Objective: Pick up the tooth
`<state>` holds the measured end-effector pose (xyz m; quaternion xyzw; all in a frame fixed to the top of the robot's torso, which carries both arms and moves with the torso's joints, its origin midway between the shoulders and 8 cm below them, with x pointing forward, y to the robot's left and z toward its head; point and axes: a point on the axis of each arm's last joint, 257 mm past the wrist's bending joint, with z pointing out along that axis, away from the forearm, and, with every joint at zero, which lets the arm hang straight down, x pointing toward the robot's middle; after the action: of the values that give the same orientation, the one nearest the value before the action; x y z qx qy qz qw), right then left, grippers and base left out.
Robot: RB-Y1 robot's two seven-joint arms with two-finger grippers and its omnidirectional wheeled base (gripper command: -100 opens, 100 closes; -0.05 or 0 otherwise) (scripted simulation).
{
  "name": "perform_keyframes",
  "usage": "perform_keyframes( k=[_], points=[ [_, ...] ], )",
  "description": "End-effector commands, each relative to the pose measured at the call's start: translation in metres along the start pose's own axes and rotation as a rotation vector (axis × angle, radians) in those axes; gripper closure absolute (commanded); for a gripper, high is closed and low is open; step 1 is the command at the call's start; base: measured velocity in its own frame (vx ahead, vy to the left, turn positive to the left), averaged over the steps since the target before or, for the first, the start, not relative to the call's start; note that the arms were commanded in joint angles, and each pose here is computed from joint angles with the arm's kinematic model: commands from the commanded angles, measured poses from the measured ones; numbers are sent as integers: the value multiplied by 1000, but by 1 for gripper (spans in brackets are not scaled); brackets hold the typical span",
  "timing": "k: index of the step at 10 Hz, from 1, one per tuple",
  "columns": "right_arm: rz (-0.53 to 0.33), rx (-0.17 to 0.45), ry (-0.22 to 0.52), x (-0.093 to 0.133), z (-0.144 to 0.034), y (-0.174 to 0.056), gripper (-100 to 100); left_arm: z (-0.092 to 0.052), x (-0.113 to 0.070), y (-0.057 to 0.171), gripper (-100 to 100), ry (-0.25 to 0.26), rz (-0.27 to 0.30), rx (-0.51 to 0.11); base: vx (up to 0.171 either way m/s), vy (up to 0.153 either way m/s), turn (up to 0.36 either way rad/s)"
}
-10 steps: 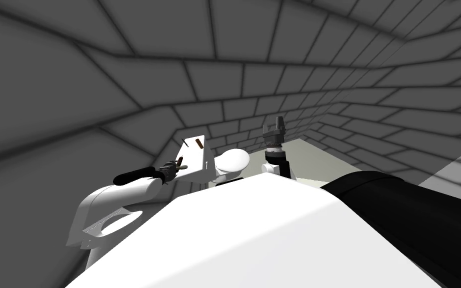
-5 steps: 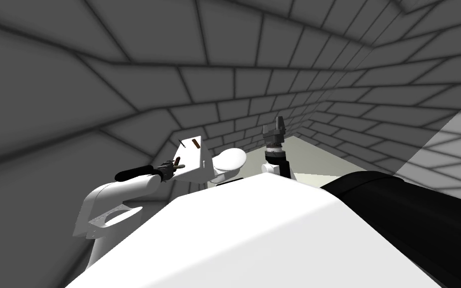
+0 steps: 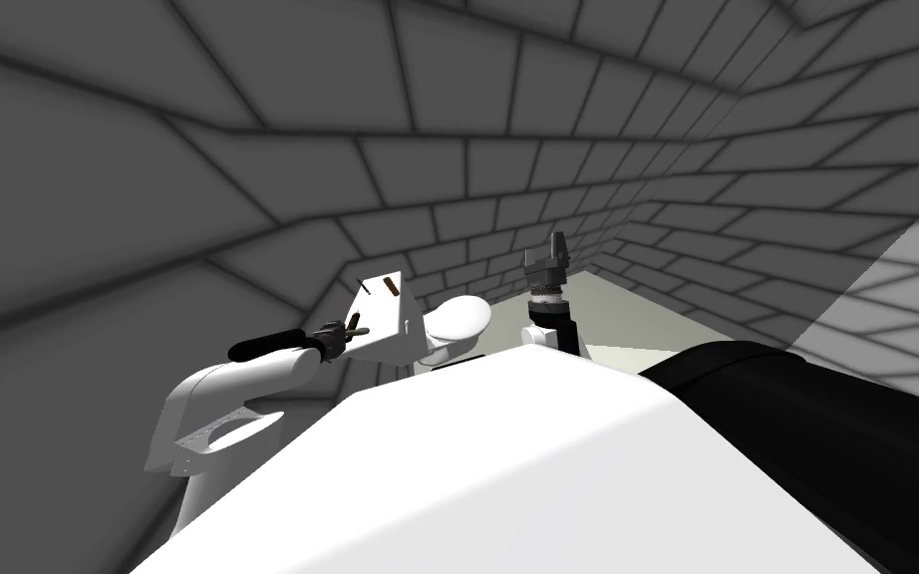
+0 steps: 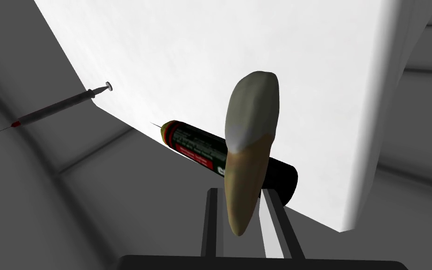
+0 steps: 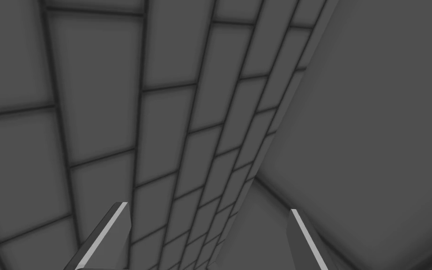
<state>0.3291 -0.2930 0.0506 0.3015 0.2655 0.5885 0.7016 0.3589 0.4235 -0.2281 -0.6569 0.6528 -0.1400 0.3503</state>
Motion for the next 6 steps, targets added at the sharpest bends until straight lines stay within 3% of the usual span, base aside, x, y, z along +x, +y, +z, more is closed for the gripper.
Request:
perform_keyframes(
  k=[1, 2, 6],
  points=[
    [0, 0, 0, 0, 0, 0, 0, 0, 0, 0, 0, 0, 0, 0, 0, 0, 0],
    [0, 0, 0, 0, 0, 0, 0, -8, 10, 3, 100, 14, 15, -2, 50, 18, 226],
    [0, 0, 0, 0, 0, 0, 0, -30, 35, 6, 100, 48, 56, 13, 84, 19, 137]
  ],
)
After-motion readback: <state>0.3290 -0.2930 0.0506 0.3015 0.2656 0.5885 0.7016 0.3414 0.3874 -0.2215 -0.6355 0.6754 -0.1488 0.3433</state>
